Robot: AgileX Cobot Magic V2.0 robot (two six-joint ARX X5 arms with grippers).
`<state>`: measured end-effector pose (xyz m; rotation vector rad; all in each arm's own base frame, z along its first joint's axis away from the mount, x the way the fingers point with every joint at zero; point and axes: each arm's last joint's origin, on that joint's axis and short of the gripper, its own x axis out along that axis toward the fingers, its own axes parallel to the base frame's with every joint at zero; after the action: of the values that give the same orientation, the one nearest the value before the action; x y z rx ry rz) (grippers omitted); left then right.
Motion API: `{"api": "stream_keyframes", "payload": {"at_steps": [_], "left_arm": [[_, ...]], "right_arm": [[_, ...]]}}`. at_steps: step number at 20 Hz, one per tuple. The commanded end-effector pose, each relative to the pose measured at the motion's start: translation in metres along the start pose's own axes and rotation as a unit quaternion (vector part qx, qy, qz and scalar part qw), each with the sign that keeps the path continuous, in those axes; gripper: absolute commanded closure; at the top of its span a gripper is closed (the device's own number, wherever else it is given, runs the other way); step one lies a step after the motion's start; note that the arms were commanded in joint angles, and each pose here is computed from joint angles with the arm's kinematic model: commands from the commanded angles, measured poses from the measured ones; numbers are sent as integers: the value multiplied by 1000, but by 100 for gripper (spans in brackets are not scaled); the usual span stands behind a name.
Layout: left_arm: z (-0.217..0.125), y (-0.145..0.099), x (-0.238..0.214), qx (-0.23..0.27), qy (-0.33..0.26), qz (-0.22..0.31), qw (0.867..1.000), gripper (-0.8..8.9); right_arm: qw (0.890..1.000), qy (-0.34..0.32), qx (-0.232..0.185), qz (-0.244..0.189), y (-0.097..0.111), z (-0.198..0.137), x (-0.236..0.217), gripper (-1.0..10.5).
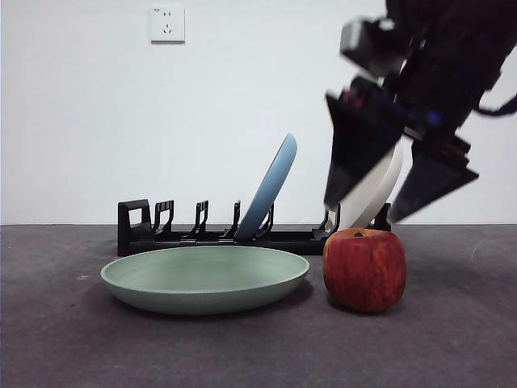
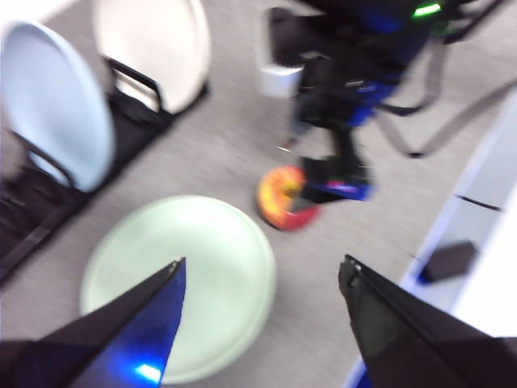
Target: Take the green plate from the plate rack,put the plate on the table,take the apple from the table,put the apple in the plate
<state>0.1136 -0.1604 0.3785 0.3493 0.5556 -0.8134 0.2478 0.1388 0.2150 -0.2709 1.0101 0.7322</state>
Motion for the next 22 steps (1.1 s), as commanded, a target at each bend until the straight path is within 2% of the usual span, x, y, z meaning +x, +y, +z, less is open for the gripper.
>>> {"api": "stream_keyframes", "payload": {"at_steps": [1,9,11,15,16,21,22], "left_arm": [[-2,-1,-2,-16,10,-17,1000,491],[-9,-2,-2,-28,44,-32,998,491],[-9,-2,-2,-28,46,-32,998,491],[-9,-2,-2,-36,47,-32,998,491],[-9,-2,-2,-37,47,-31,998,491],[-9,-2,-2,-36,47,-31,998,491],[-9,-2,-2,-36,48,-31,998,491]], "right_arm": [[1000,26,-9,-5,-2,-1,16,339],[998,55,-12,3,0,-4,41,363],[998,60,-9,3,-1,-5,43,459],[998,67,0,4,-1,-6,47,480],[998,68,1,3,-1,-6,47,521],[997,70,11,4,-1,-7,47,968],[998,69,14,3,-1,-7,46,958]]}}
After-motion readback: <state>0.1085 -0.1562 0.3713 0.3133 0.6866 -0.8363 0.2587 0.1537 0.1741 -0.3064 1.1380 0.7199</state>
